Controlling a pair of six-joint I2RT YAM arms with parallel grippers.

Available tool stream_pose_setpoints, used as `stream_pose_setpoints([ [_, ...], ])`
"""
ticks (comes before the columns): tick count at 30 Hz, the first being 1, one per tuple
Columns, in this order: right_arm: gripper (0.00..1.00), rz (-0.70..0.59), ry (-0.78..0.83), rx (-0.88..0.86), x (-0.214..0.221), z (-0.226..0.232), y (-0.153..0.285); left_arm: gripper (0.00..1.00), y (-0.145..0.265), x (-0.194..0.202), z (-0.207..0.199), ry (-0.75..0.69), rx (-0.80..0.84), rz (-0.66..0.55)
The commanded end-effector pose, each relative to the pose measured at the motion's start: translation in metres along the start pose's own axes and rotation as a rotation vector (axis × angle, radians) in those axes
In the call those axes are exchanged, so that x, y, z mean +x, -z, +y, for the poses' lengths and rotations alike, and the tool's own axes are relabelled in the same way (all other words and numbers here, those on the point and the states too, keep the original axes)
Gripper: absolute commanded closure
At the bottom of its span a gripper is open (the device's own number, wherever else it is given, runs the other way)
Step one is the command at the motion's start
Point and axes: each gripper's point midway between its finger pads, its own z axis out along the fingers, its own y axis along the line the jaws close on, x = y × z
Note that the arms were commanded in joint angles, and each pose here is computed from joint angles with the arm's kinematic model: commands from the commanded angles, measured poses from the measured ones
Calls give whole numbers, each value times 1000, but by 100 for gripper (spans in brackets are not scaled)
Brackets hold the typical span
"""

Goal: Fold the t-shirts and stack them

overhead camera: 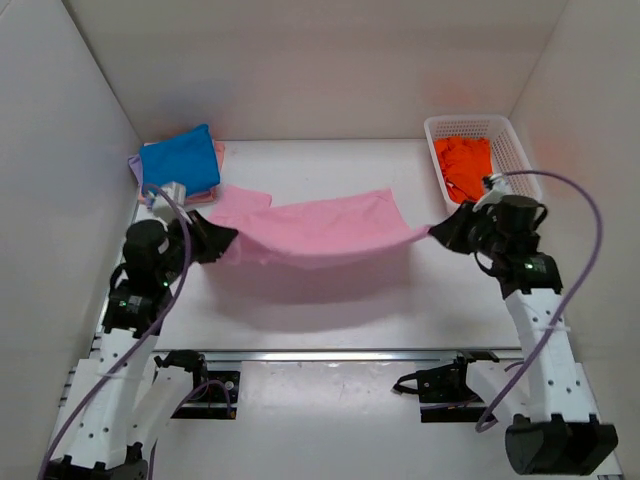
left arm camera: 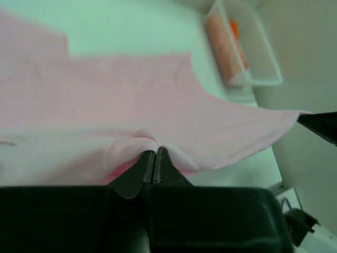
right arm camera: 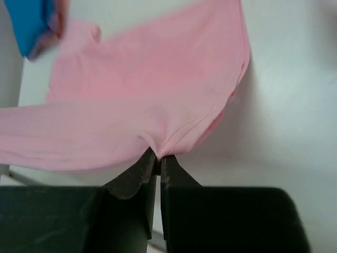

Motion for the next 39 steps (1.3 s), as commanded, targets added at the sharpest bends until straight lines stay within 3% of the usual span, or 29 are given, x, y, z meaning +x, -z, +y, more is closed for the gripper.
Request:
stream_pose_setpoints([
  [1, 100, -331, 248, -97, -86, 48, 66, 100, 27, -71, -33, -156, -5, -177],
  [4, 100, -458, 347, -85, -110, 71, 110, 100, 65, -122, -71, -214, 38, -319],
  [7, 100, -505, 373, -46, -118, 81, 136, 100, 85, -133, -92, -237, 84, -359],
  [12, 100, -528, 393, -64, -123, 95, 149, 100, 86, -132, -88, -258, 60, -349],
  [17, 100, -425, 382, -69, -120, 78, 103, 100, 54, -112, -65, -246, 38, -285],
  [22, 100, -291, 300, -77, -106, 38, 27, 100, -20, -55, -7, -211, -23, -93],
  [26, 100, -180, 286, -56, -96, 21, -38, 100, -69, -43, 30, -204, -77, -45],
  [30, 100, -174, 290, -58, -121, 14, -85, 100, -110, -77, 43, -222, -112, -64],
  [33, 100, -216, 350, -33, -167, 24, -93, 100, -130, -134, 27, -250, -92, -125],
  [35, 100, -322, 401, -27, -220, 47, -74, 100, -135, -185, 5, -279, -74, -204],
  [39, 99, -392, 406, -30, -275, 60, -56, 100, -124, -237, -23, -305, -39, -312],
])
